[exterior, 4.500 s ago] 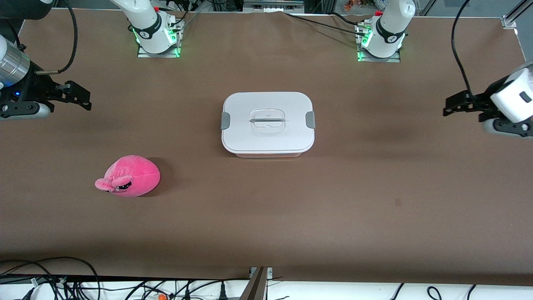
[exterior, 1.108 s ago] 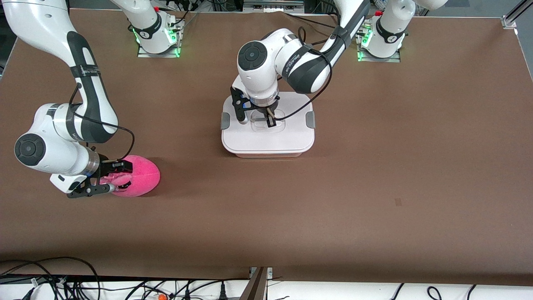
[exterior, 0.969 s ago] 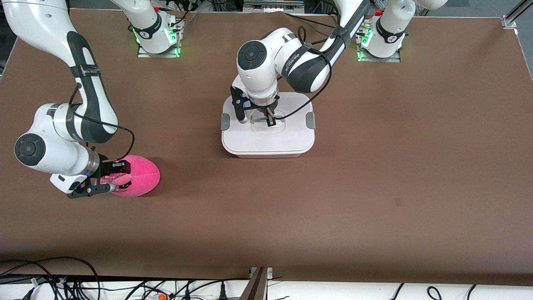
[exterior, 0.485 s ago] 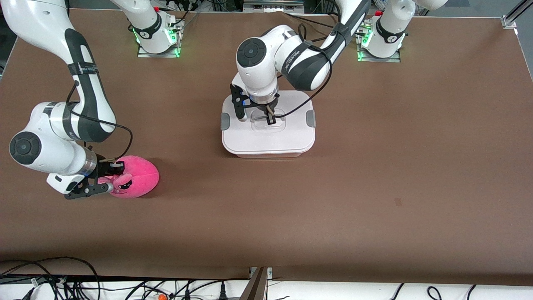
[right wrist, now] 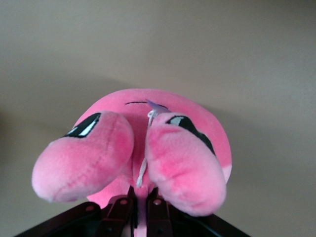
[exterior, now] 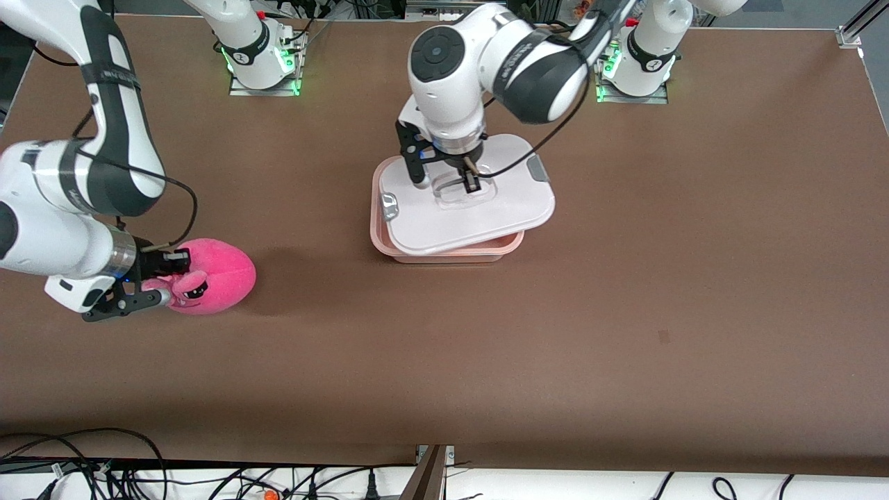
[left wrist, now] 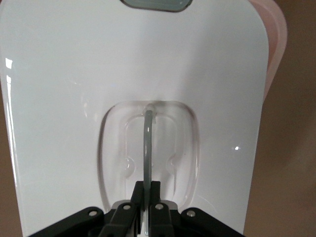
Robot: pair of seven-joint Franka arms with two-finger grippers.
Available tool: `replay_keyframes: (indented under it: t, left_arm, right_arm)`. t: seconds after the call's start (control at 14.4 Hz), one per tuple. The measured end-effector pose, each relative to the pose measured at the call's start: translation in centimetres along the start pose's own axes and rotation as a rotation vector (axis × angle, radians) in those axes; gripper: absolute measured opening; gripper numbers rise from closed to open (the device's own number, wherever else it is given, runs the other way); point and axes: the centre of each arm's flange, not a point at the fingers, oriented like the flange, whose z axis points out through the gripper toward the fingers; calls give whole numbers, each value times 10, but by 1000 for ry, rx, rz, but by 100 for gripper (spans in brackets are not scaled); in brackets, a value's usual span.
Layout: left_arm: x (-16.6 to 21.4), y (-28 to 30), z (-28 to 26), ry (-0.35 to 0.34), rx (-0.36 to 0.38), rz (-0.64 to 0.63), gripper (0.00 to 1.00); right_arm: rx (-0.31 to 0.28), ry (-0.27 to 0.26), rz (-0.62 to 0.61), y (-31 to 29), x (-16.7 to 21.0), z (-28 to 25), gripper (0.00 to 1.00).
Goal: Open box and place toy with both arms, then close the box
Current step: 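Lift the lid off with the left gripper while the right gripper lifts the toy, then lower the pink toy into the open box with the right gripper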
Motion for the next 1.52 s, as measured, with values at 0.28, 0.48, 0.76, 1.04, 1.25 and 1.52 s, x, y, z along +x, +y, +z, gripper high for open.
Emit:
replay_keyframes:
  t: [0.28,0.48,0.76,1.04,1.25,1.52]
  left_arm:
    - [-113,-119,-41,17,-25,-125,7]
    - [-198,-189,-47,21,-48,-174,7]
    - [-300,-258,-34,29,-74,-203,7]
    - [-409,-307,-17,42,-99,-177,7]
    - [-466,-323,-5,48,-116,-202,7]
    - [-473,-323,-2,45,-131,-199,7]
  right_arm:
    - [19,-77,-292,-82,2,-38,8]
    - [7,-107,-435,-162,4,-58,8]
    - [-41,-145,-601,-260,-3,-71,8]
    - [-189,-171,-836,-375,-9,-64,8]
    - [-236,-184,-943,-433,-12,-44,8]
    - [-250,-156,-1010,-469,-10,-33,8]
